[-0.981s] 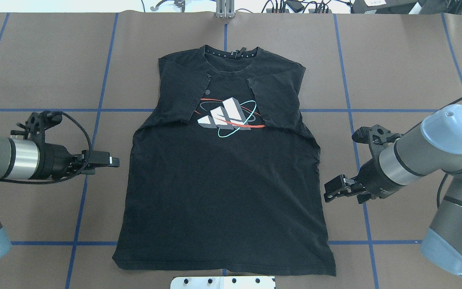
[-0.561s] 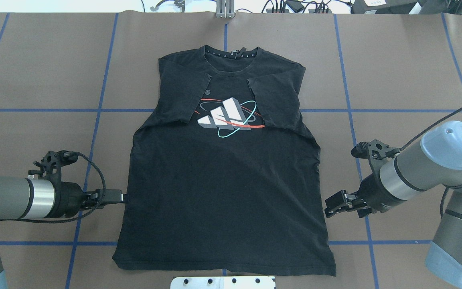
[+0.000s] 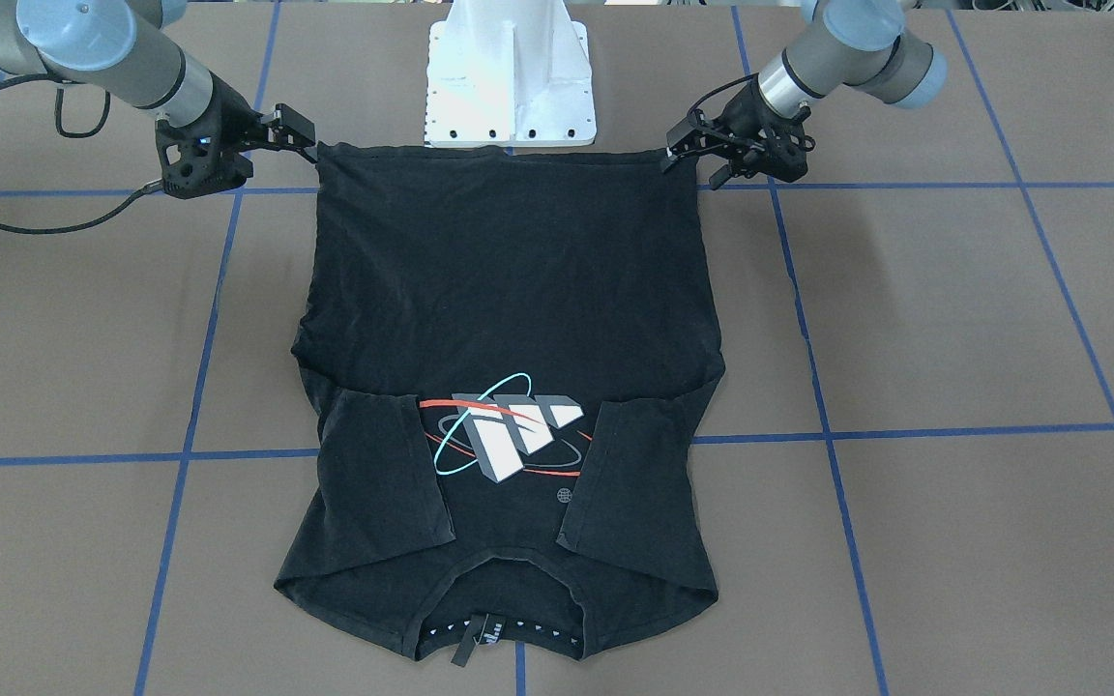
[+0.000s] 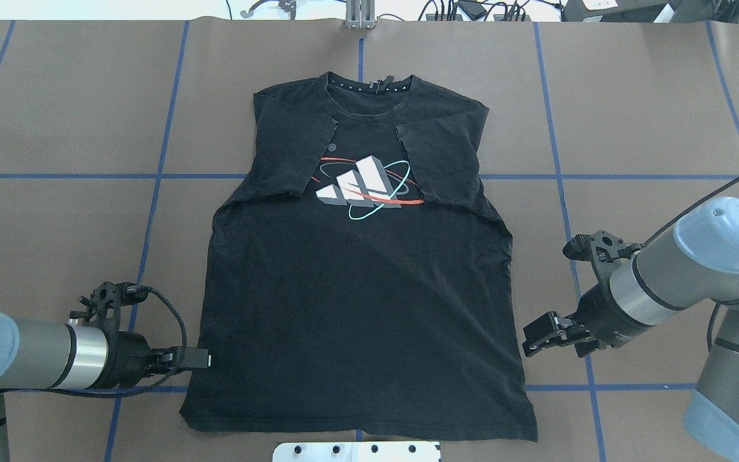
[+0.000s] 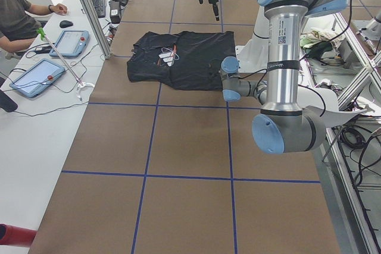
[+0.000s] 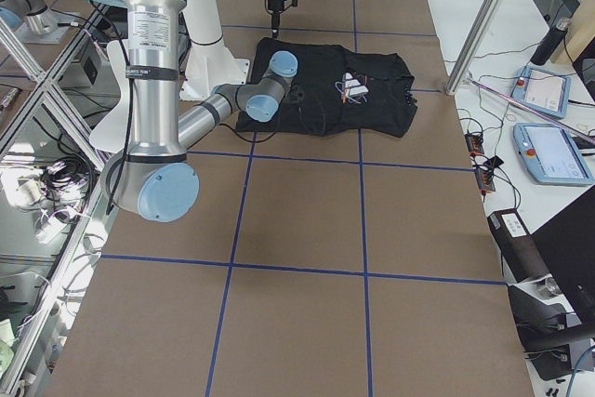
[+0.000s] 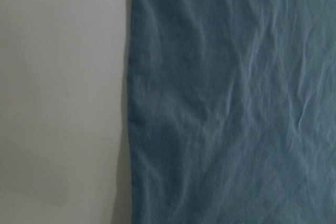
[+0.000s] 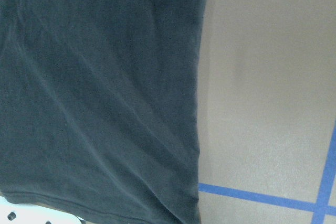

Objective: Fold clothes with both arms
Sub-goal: 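Align both grippers at the hem corners nearest the robot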

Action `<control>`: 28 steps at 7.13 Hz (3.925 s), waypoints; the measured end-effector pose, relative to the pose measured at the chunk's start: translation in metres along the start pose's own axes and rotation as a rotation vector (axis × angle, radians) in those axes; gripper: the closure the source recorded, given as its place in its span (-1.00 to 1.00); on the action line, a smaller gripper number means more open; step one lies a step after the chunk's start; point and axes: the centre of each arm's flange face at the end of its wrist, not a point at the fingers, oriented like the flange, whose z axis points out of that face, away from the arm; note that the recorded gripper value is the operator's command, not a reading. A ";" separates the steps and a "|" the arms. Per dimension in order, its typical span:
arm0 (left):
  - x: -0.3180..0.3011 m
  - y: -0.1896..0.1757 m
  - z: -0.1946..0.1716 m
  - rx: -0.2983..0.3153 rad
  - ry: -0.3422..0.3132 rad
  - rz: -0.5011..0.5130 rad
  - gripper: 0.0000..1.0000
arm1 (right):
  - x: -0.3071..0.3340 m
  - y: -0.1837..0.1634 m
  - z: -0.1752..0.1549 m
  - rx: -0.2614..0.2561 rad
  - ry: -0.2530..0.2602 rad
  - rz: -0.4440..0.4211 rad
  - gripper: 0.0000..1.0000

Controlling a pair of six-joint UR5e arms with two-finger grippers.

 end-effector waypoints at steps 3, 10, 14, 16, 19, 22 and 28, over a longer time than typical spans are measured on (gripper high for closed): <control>0.003 0.022 0.012 -0.049 -0.003 -0.009 -0.90 | 0.001 0.002 0.000 -0.021 -0.004 0.005 -1.00; -0.004 0.035 0.023 -0.079 -0.024 -0.019 -0.48 | 0.001 0.001 0.002 -0.029 -0.005 0.007 -1.00; -0.003 0.042 0.026 -0.092 -0.023 -0.014 -0.16 | 0.003 0.001 0.004 -0.031 -0.002 0.009 -1.00; -0.004 0.045 0.027 -0.100 -0.025 -0.013 -0.17 | 0.003 0.000 0.005 -0.032 0.000 0.010 -1.00; -0.007 0.048 0.021 -0.104 -0.029 -0.013 -0.14 | 0.003 -0.001 0.006 -0.033 0.001 0.010 -1.00; -0.016 0.050 0.008 -0.104 -0.042 -0.017 -0.03 | 0.003 -0.001 0.007 -0.033 0.001 0.010 -1.00; -0.007 0.056 0.017 -0.119 -0.030 -0.024 -0.04 | 0.006 -0.003 0.009 -0.034 0.007 0.015 -1.00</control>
